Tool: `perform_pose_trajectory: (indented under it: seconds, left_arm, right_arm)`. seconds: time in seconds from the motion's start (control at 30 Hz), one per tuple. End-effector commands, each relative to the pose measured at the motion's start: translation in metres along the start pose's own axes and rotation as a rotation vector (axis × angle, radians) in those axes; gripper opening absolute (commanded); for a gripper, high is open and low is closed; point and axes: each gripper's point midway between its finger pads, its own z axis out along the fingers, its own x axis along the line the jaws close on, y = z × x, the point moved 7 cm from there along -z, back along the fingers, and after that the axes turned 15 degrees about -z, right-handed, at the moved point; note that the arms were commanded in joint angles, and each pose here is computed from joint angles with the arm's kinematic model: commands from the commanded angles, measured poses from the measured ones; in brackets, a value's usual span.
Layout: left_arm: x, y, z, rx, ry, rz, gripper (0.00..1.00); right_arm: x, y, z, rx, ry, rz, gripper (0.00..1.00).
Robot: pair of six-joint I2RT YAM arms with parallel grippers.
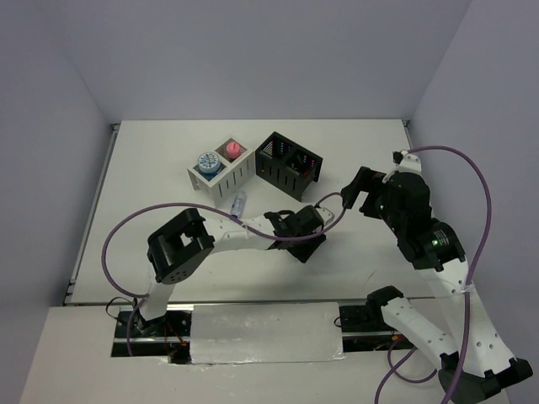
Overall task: Sort the stationery into containers
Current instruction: Pick up the pen from the center of the board.
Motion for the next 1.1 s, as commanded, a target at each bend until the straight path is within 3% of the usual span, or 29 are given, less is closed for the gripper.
perform_pose_trajectory:
  seconds: [0.0, 0.17, 0.27, 0.53, 0.77, 0.87, 1.07]
  left_arm:
    - [-0.004, -0.009, 0.012, 0.010, -0.016, 0.008, 0.60]
    - [-0.011, -0.022, 0.008, 0.027, -0.030, 0.006, 0.30]
    - [-0.021, -0.028, -0.003, 0.028, -0.046, 0.001, 0.00]
    - [-0.044, -0.016, -0.074, -0.124, -0.145, -0.072, 0.00]
    - [-0.055, 0.026, -0.165, -0.401, -0.309, -0.122, 0.00]
    - [-0.052, 0.042, -0.186, -0.446, -0.338, -0.141, 0.00]
    - [-0.050, 0.061, -0.213, -0.518, -0.384, -0.135, 0.00]
  right_arm:
    - [0.001, 0.016, -0.012, -0.051, 0.015, 0.003, 0.99]
    - [0.001, 0.021, -0.013, -0.060, 0.019, 0.034, 1.00]
    - [-0.004, 0.024, -0.017, -0.075, 0.006, 0.107, 1.00]
    - [-0.016, 0.036, -0.040, -0.205, -0.026, 0.340, 1.00]
    - [0.022, 0.032, -0.025, -0.145, 0.345, 0.327, 1.00]
    - [0.042, 0.029, -0.026, -0.125, 0.563, 0.307, 1.00]
    - [0.052, 0.021, -0.030, -0.067, 0.610, 0.256, 0.99]
